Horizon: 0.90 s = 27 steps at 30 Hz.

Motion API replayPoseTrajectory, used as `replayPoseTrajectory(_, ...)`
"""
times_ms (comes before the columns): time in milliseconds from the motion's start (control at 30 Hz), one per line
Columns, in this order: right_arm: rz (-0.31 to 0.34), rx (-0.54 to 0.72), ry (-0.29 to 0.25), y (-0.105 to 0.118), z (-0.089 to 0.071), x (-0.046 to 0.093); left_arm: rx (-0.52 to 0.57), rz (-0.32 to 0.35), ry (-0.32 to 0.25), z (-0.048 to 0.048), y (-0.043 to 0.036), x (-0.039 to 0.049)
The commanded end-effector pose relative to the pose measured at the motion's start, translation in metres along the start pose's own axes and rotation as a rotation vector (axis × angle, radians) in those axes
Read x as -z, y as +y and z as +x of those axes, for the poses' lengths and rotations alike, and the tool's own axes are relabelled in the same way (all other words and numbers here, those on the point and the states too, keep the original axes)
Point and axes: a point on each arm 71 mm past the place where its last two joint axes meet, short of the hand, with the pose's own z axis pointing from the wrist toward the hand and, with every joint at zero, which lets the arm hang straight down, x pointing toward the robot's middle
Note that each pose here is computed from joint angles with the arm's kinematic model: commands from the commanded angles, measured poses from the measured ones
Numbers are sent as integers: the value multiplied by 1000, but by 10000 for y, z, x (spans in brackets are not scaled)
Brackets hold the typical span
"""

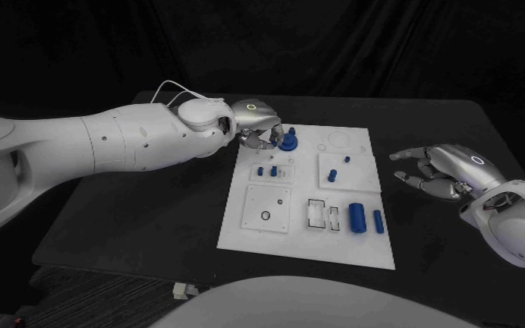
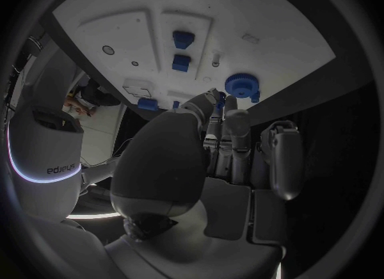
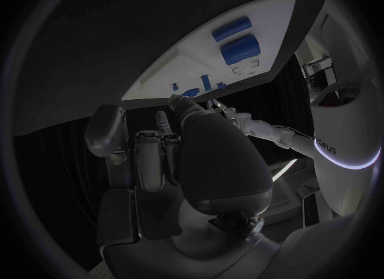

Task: Assemble the parts on the task board

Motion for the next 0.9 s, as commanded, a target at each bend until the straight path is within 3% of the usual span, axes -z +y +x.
replayPoseTrajectory(33, 13, 2, 11, -7, 21, 8, 14, -17, 67, 37, 13, -2)
replayPoseTrajectory(500, 20, 0, 12, -14, 35, 29, 32, -39, 98, 190, 10, -12)
replayPoseTrajectory(900, 23, 0, 15, -20, 37, 36, 32, -33, 79, 226, -26, -57)
